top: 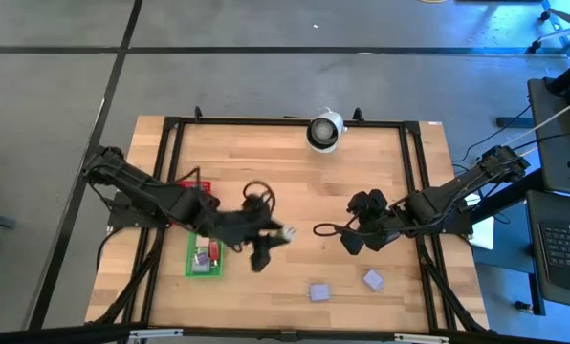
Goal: Pick & Place Office items
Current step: Put the green charger adapter into the green bin
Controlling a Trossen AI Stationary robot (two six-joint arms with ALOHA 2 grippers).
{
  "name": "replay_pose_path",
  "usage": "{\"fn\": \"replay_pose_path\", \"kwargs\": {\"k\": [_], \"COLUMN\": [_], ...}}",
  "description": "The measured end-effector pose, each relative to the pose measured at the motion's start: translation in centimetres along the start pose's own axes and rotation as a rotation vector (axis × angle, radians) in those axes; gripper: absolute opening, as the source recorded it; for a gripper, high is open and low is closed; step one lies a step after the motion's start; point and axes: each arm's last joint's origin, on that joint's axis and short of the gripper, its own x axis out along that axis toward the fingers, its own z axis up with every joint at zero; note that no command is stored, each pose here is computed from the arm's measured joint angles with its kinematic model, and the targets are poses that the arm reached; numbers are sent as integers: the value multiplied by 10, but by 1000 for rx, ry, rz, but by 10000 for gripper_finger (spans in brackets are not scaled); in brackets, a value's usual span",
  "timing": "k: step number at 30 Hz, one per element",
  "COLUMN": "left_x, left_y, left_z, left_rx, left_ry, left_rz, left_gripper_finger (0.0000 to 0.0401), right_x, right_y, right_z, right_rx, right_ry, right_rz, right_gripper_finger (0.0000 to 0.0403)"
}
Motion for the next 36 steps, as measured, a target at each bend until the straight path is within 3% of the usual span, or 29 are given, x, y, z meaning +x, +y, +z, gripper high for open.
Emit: {"fn": "replay_pose_path", "kwargs": {"k": [10,20,28,36], "left_x": [-32,-49,-37,-18], "left_y": [-3,-3,22,35], "left_z": [-65,-114,-162,-198], "left_rx": [-110,-104,-163,-247], "left_ry": [479,634,788,841], "left_rz": [185,486,625,532], "left_gripper_finger": [146,146,146,146], "right_x": [0,5,20,36], "right_y": [0,2,9,15], "right_z": [0,-2,-8,-15], "right_rx": [-1,-11,-33,-31], "right_ry": [0,2,24,76], "right_rz": [0,-20,-51,-76], "right_gripper_finger": [345,346,346,346]}}
